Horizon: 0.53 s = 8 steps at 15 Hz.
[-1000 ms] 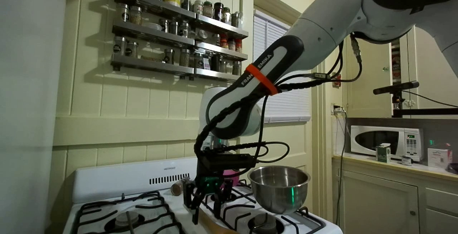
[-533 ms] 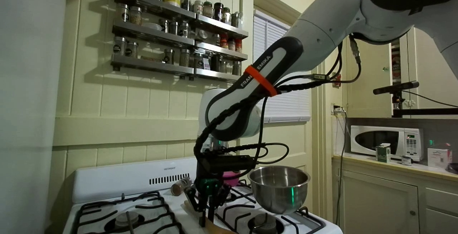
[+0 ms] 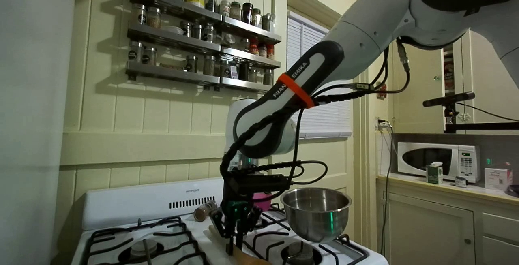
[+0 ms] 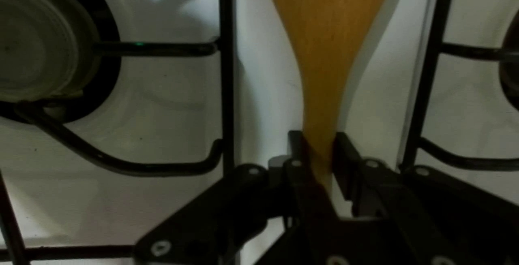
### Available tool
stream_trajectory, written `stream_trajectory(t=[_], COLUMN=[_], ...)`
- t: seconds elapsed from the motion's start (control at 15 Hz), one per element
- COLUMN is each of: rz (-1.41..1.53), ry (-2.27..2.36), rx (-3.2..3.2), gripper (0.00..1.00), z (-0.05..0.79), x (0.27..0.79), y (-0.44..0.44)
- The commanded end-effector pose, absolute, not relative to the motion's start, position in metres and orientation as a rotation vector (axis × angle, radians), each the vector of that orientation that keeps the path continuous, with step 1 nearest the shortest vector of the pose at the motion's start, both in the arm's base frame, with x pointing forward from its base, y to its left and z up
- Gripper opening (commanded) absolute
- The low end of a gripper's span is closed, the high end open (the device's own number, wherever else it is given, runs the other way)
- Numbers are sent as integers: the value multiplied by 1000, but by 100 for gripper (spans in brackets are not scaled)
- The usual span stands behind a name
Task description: Pick up the wooden spatula, then move it around the inside of the bowl
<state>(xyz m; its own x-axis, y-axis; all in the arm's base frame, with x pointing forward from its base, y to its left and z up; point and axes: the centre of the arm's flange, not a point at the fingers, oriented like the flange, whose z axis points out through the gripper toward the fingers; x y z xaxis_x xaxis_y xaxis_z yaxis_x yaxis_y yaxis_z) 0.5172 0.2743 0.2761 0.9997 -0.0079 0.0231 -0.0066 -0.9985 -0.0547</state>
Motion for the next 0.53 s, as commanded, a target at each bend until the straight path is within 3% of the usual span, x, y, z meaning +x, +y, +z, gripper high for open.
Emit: stream_trajectory(t=[0.0, 0.47], rz=[-137, -596], ry=[98, 270], rx=[-3112, -3188], gripper=[5, 5], z=[317, 443], x=[500, 465], y=[268, 259])
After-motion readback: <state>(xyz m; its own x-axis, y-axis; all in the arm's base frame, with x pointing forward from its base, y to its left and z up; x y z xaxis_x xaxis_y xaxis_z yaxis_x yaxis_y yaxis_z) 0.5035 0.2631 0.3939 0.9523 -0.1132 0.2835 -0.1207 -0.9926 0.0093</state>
